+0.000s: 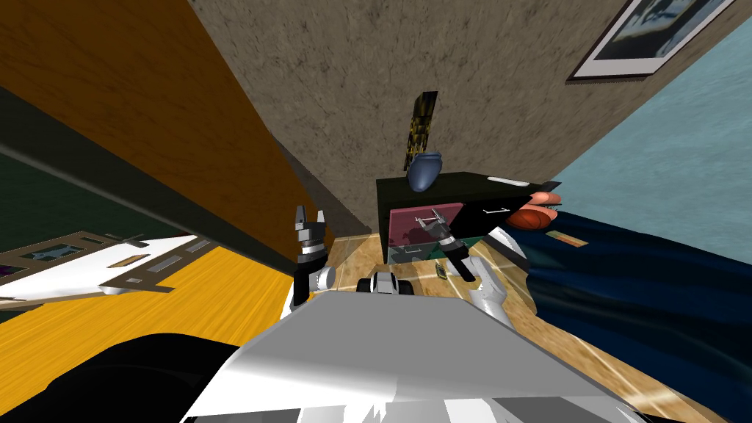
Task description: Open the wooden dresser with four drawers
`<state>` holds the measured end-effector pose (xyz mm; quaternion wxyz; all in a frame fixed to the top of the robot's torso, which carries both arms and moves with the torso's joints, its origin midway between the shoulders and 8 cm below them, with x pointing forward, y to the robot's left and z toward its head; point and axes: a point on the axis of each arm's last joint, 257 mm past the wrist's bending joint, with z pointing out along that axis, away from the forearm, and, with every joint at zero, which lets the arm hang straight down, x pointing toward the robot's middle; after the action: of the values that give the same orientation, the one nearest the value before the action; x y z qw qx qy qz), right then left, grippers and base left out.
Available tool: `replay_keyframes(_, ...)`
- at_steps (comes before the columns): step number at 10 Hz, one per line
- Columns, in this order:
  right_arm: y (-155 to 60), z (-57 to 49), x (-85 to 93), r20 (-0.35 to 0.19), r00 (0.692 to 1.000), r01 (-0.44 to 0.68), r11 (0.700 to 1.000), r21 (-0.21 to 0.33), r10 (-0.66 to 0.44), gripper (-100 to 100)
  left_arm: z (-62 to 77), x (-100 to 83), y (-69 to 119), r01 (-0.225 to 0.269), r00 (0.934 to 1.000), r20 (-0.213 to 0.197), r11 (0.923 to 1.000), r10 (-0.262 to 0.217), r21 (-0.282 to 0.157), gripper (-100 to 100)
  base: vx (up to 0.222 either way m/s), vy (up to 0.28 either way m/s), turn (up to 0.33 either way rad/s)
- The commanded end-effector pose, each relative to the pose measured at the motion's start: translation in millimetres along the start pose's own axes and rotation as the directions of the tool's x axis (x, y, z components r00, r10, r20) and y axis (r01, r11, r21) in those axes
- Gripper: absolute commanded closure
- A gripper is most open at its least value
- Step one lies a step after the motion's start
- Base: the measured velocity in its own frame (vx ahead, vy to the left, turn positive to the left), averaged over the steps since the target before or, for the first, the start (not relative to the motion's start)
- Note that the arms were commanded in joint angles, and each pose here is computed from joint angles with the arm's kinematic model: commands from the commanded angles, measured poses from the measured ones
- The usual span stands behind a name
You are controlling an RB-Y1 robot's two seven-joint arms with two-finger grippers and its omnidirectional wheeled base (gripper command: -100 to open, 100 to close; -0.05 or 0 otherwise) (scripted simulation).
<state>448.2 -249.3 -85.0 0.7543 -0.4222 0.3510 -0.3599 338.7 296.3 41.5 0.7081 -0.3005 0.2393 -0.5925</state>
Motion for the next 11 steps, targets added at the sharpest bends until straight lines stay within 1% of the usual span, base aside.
replay_keyframes(1,11.4,-4.7,12.2,-0.028,0.996,0.086,0.996,-0.027,-0.087,-100,0.0,0.0,0.0,0.000,1.0000,0.000,1.0000,0.000,0.000,0,0.022,-0.006,-0.005)
replay_keyframes(2,20.7,-9.3,22.7,-0.052,0.991,0.119,0.992,-0.051,-0.122,-100,0.0,0.0,0.0,0.000,1.0000,0.000,1.0000,0.000,0.000,0,0.025,-0.010,-0.007)
replay_keyframes(3,20.7,-9.3,22.7,-0.051,0.987,0.147,0.988,-0.053,-0.150,-100,0.0,0.0,0.0,0.000,1.0000,0.000,1.0000,0.000,0.000,0,0.020,-0.010,-0.005)
replay_keyframes(4,29.8,-14.0,32.2,-0.072,0.981,0.174,0.982,-0.076,-0.179,-100,0.0,0.0,0.0,0.000,1.0000,0.000,1.0000,0.000,0.000,0,0.024,-0.011,-0.008)
replay_keyframes(5,29.8,-14.0,32.2,-0.070,0.976,0.202,0.976,-0.078,-0.207,-100,0.0,0.0,0.0,0.000,1.0000,0.000,1.0000,0.000,0.000,0,0.020,-0.009,-0.005)
replay_keyframes(6,38.6,-18.9,40.7,-0.089,0.968,0.227,0.968,-0.101,-0.237,-100,0.0,0.0,0.0,0.000,1.0000,0.000,1.0000,0.000,0.000,0,0.018,-0.010,-0.010)
replay_keyframes(7,38.6,-18.9,40.7,-0.087,0.963,0.247,0.963,-0.103,-0.256,-100,0.0,0.0,0.0,0.000,1.0000,0.000,1.0000,0.000,0.000,0,0.016,-0.008,-0.004)
replay_keyframes(8,47.3,-23.7,48.0,-0.104,0.953,0.273,0.954,-0.126,-0.286,-100,0.0,0.0,0.0,0.000,1.0000,0.000,1.0000,0.000,0.000,0,0.021,-0.012,-0.009)
replay_keyframes(9,47.3,-23.7,48.0,-0.102,0.949,0.284,0.950,-0.127,-0.298,-100,0.0,0.0,0.0,0.000,1.0000,0.000,1.0000,0.000,0.000,0,0.016,-0.010,-0.006)
replay_keyframes(10,55.8,-28.3,54.0,-0.117,0.937,0.311,0.939,-0.148,-0.329,-100,0.0,0.0,0.0,0.000,1.0000,0.000,1.0000,0.000,0.000,0,0.017,-0.008,-0.013)
replay_keyframes(11,55.8,-28.3,54.0,-0.117,0.936,0.314,0.938,-0.149,-0.331,-100,0.0,0.0,0.0,0.000,1.0000,0.000,1.0000,0.000,0.000,0,0.014,-0.008,-0.005)
